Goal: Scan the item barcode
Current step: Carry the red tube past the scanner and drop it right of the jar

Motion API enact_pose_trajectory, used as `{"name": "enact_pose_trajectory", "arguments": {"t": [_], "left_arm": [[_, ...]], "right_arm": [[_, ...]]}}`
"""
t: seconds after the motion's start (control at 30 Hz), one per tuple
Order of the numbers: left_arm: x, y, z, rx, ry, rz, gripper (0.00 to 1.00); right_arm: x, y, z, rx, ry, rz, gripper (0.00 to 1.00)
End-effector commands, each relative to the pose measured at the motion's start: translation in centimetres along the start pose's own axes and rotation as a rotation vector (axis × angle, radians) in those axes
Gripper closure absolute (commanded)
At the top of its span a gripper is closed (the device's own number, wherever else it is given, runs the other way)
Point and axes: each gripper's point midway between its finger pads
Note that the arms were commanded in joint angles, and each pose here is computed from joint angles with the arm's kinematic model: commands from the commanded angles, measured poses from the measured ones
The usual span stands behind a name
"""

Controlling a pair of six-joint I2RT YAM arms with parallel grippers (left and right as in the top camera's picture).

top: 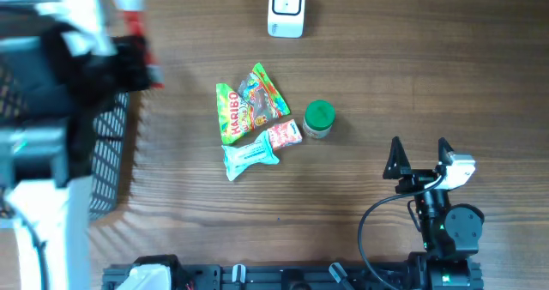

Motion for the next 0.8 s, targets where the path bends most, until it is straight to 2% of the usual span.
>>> {"name": "enact_pose_trajectory", "arguments": {"t": [0.0, 0.1, 0.23, 0.47, 0.6, 0.77], "left_arm": [[-6.4, -2.6, 6.5, -0.023, 0.229, -0.015, 0.96], [-10.2, -5.9, 11.3, -0.073, 0.374, 0.028, 0.96], [-13.6, -11.4, 16.9, -0.202, 0.467, 0.121, 0.96], [-15.7, -20.3, 23.6, -0.333, 0.485, 0.326, 0.96], [-18.1, -22.5, 28.2, -0.299, 0.536, 0.343, 0.96], [-20.2, -22.5, 34.1, -0.341, 0.628, 0.324, 0.96]], "right_arm": [[0.0, -0.1, 0.0, -0.001, 0.0, 0.007, 0.0], [0.0, -0.1, 0.0, -0.001, 0.001, 0.007, 0.0], [0.0, -0.1, 0.0, -0.001, 0.001, 0.007, 0.0], [0.0, -0.1, 0.0, -0.001, 0.001, 0.007, 0.0], [0.0, -0.1, 0.0, -0.002, 0.0, 0.007, 0.0], [0.0, -0.1, 0.0, -0.001, 0.0, 0.007, 0.0]]}}
Point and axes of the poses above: each gripper's point midway between its finger pads, its own x axis back along the fingers, its own y axis along the line the jaws close on, z = x × y, and after that the axes turned 8 degrees about x, right-handed
